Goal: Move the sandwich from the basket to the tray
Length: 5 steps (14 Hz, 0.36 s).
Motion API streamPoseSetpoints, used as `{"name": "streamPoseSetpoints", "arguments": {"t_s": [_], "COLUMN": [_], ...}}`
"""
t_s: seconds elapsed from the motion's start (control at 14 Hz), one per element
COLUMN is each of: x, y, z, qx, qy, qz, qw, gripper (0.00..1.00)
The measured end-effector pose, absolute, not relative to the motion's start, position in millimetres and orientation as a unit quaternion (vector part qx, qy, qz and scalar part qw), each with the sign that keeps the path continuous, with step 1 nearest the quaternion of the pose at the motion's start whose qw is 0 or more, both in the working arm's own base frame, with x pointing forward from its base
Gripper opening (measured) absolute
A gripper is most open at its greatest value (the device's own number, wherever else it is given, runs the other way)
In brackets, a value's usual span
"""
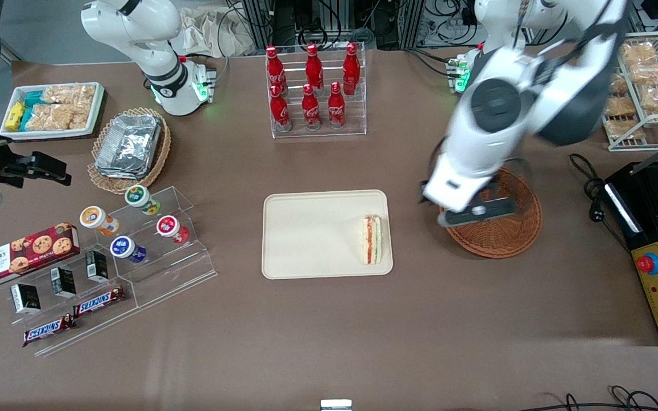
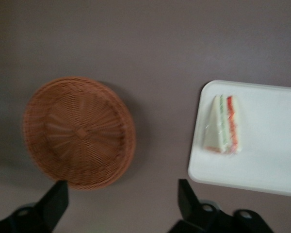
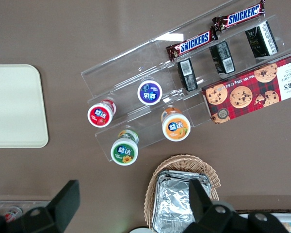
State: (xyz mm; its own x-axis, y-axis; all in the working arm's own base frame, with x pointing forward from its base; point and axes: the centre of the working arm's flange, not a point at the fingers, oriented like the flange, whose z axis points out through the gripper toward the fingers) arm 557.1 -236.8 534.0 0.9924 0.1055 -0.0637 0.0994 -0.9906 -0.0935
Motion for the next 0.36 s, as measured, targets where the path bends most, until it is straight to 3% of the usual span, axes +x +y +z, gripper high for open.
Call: {"name": "streamPoseSetpoints", "arguments": {"t_s": [0.21,0.36], "x": [547.7,545.9], "y": [-104.3,-50.8], "z": [606.7,621.9], "qx": [-0.999,-0.995], "qy": [0.029,0.092], "qz": [0.037,0.029], "qw": [0.024,0.017], "gripper": [1.00,1.00]}}
